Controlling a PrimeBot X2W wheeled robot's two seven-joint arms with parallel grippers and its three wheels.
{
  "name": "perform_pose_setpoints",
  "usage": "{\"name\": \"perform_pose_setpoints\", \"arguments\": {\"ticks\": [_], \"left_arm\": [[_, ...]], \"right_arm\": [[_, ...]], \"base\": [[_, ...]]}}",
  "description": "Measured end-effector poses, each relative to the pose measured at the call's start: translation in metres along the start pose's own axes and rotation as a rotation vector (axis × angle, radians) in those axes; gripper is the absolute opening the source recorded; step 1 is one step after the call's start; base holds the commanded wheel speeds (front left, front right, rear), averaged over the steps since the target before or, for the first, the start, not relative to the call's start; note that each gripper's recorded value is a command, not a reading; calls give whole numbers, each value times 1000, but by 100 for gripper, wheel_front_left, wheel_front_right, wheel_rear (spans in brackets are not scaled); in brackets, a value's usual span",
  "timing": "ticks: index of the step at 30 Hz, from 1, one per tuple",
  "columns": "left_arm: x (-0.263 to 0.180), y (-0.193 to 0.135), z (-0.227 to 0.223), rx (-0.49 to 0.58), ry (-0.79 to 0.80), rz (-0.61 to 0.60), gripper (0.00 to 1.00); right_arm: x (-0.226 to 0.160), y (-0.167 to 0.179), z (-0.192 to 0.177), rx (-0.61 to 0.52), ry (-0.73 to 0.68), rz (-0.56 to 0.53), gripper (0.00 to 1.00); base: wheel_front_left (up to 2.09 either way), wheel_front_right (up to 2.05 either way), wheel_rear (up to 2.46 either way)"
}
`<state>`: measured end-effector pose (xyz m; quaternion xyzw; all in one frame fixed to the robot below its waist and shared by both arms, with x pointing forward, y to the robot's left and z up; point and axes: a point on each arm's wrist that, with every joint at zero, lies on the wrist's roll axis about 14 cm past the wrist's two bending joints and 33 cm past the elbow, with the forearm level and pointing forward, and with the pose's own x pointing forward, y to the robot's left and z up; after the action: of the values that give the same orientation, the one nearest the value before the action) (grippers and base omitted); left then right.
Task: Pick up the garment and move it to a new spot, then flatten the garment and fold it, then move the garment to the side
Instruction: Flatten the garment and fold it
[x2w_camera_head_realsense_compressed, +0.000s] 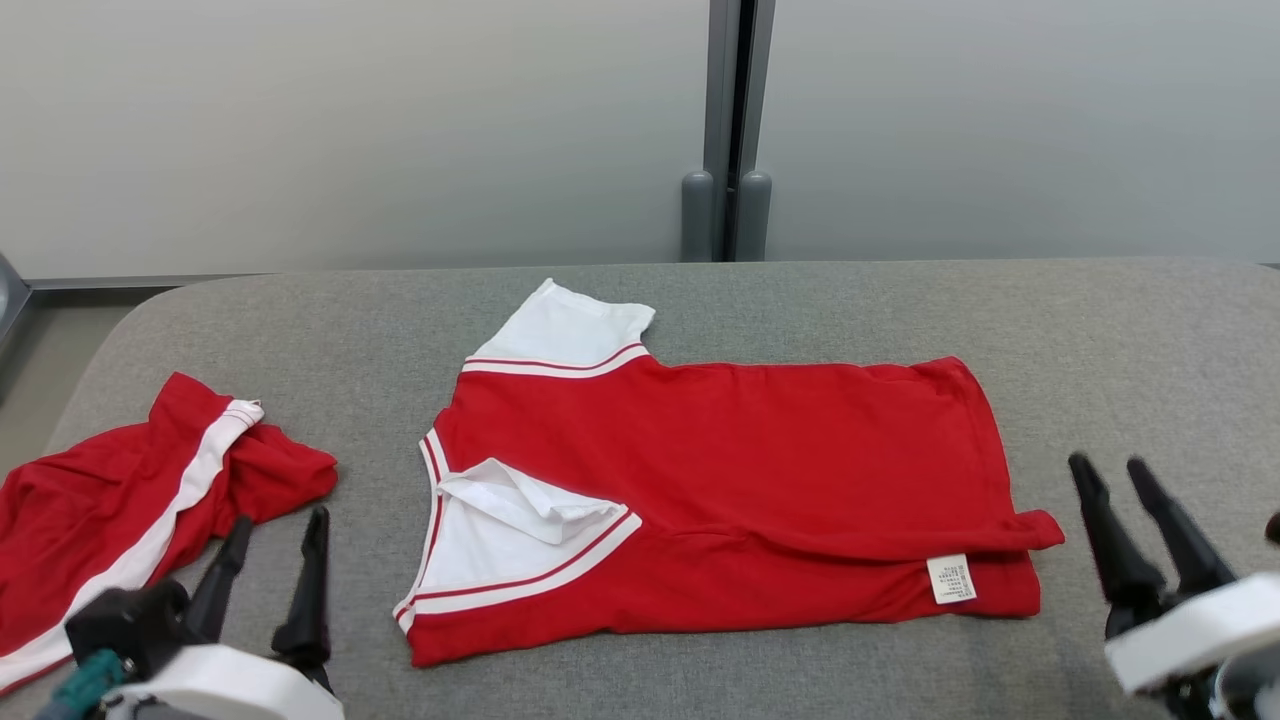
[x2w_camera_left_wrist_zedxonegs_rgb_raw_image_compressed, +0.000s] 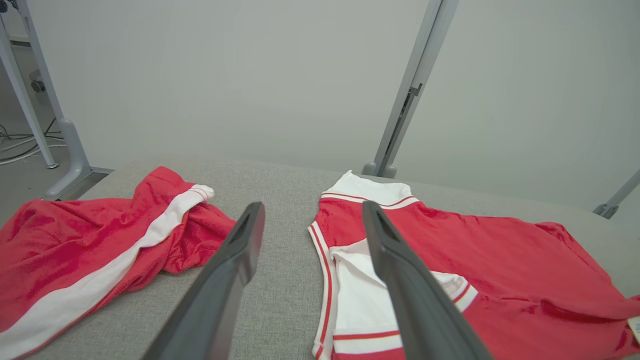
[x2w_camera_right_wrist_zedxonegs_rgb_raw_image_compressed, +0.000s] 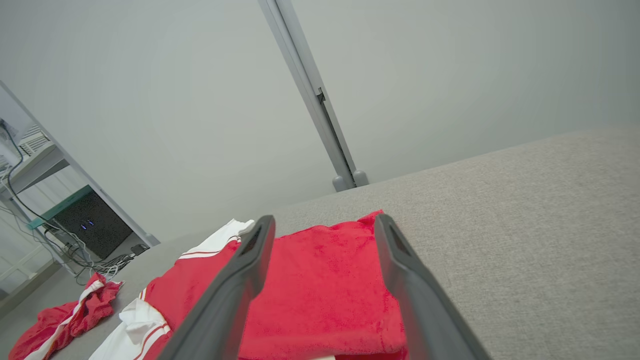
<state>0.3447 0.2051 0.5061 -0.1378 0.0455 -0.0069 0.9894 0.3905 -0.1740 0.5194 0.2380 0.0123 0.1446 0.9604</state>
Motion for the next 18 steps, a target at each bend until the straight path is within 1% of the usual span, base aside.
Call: {"name": "perform_pose_setpoints", "arguments": {"ticks": [5, 10, 18], "left_arm": [[-9, -7, -8, 1, -25, 26, 100], [-12, -15, -13, 3, -43, 15, 100], [-11, -16, -18, 12, -41, -7, 100]], "right_arm": [[-28, -1, -27, -17, 27, -44, 100], [-36, -2, -34, -30, 30, -64, 100], [-42, -7, -40, -32, 41, -90, 100]], "base": [[0, 0, 0], [0, 0, 0], [0, 0, 0]]}}
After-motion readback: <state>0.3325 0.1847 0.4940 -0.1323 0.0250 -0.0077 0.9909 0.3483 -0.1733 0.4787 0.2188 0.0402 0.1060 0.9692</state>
